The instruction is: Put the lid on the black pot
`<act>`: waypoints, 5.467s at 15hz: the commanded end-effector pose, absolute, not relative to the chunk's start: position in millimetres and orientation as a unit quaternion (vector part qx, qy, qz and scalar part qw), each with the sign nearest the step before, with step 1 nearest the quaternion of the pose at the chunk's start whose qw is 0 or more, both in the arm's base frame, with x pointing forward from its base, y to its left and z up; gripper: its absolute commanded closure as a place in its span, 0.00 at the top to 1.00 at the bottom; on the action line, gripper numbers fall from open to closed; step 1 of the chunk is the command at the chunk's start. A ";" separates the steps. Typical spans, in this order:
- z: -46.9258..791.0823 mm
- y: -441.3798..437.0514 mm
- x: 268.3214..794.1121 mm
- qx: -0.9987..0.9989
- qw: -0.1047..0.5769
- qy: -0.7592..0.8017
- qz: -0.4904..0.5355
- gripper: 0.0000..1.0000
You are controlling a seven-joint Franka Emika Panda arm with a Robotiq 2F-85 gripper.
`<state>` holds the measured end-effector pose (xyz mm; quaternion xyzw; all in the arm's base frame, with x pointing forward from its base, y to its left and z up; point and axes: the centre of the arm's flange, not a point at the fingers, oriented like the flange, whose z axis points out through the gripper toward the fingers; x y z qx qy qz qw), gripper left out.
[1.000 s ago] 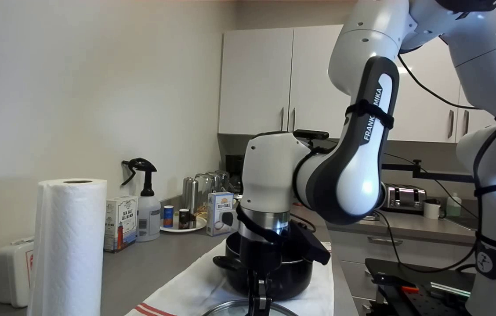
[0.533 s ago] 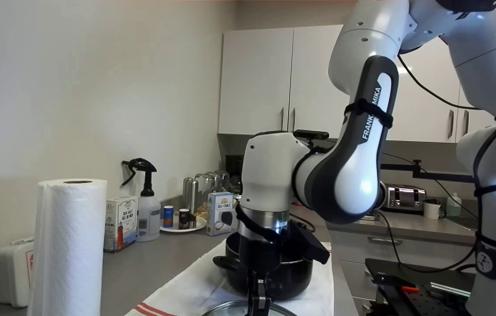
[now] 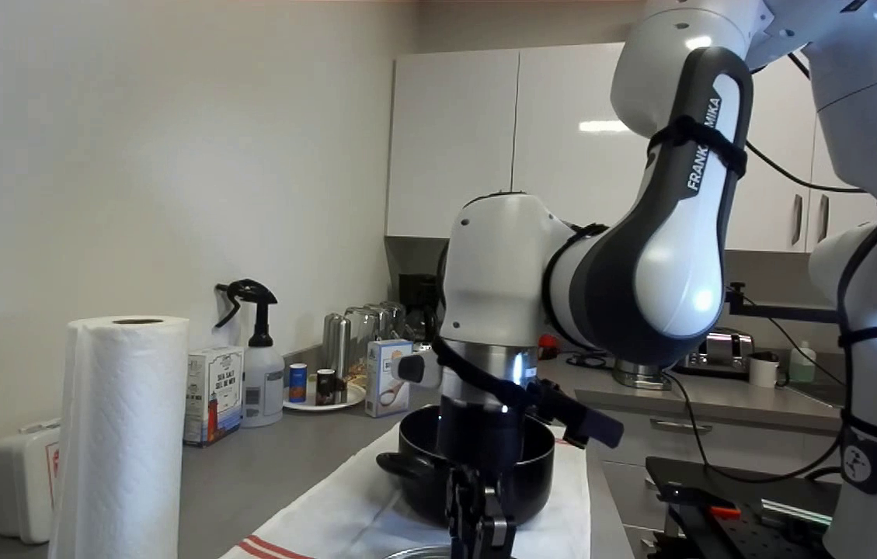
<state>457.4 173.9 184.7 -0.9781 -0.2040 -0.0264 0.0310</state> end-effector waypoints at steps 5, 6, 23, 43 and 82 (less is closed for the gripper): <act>259.1 177.9 429.2 -0.970 0.020 -0.239 -0.047 0.25; 266.6 176.8 428.1 -0.969 0.016 -0.241 -0.051 0.25; 332.4 10.0 465.9 -0.992 -0.051 -0.056 -0.099 0.25; 301.7 -96.9 487.9 -0.991 -0.055 0.099 -0.077 0.25; 261.1 -91.0 484.5 -0.991 -0.011 0.120 -0.051 0.75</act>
